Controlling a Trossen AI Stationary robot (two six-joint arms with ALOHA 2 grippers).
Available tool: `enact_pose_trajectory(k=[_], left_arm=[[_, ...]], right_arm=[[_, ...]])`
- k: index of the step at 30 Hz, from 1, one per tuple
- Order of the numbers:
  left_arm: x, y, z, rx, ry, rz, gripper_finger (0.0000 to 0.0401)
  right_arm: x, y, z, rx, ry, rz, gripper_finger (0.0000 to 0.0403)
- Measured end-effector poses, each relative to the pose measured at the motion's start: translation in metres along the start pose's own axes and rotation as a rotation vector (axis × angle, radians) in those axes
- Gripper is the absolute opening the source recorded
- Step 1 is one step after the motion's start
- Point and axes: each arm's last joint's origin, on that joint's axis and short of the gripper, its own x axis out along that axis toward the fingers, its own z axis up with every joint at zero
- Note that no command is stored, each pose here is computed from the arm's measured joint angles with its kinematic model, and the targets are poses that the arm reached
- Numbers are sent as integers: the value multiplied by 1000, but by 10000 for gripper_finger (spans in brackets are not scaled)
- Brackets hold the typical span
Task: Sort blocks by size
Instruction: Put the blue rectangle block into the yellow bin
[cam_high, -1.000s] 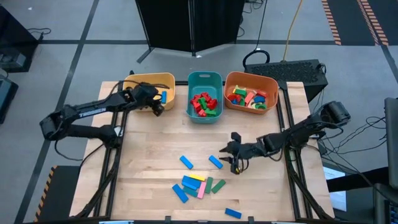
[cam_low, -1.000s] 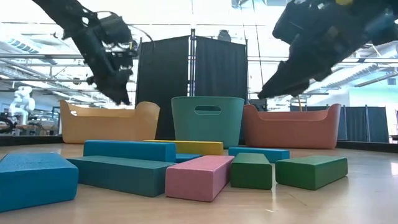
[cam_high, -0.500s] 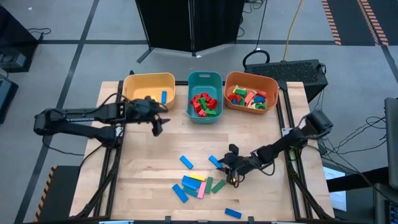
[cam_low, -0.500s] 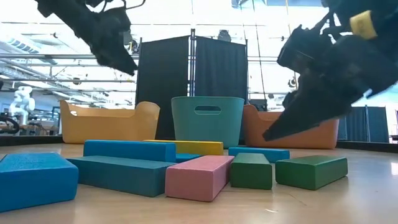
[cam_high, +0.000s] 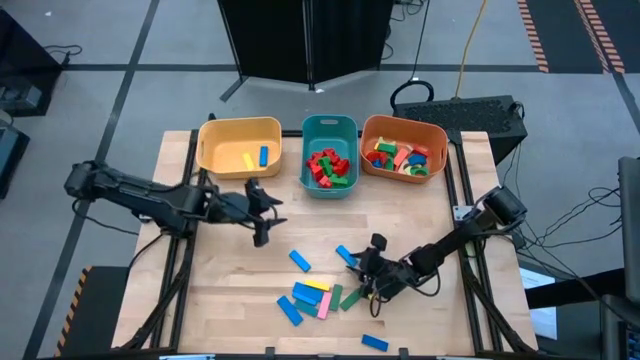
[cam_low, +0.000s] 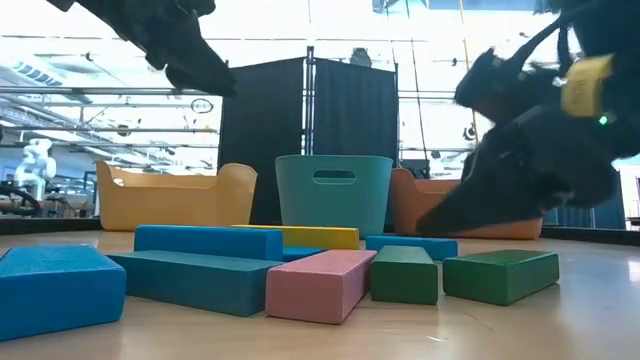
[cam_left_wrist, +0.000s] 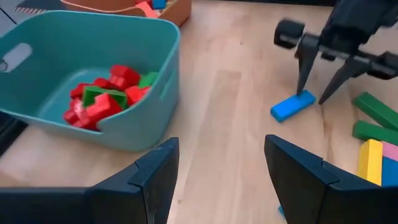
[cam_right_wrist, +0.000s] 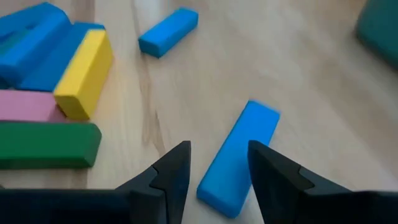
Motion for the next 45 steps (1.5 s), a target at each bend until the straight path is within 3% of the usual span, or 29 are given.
enact_pose_trajectory(k=[7, 14, 18, 22, 28, 37, 45], left_arm=[[31, -28, -10, 74, 32, -32, 228], [59, -44, -20, 116, 29, -47, 228], [70, -47, -24, 128, 37, -46, 228], [78, -50, -27, 140, 23, -54, 228], [89, -55, -30, 163, 10, -104, 228], [92, -56, -31, 180, 6, -105, 228], [91, -58, -31, 181, 7, -177, 228]], right_arm=[[-4, 11, 10, -67, -59, -17, 157], [0, -1, 4, 62, -1, -105, 248], [4, -3, 3, 115, 60, -47, 304], [12, -6, -4, 107, 104, -44, 317], [19, -7, -8, 118, 89, -68, 259], [21, -9, -6, 80, 81, -77, 86], [24, -7, 2, -43, 15, -40, 84]])
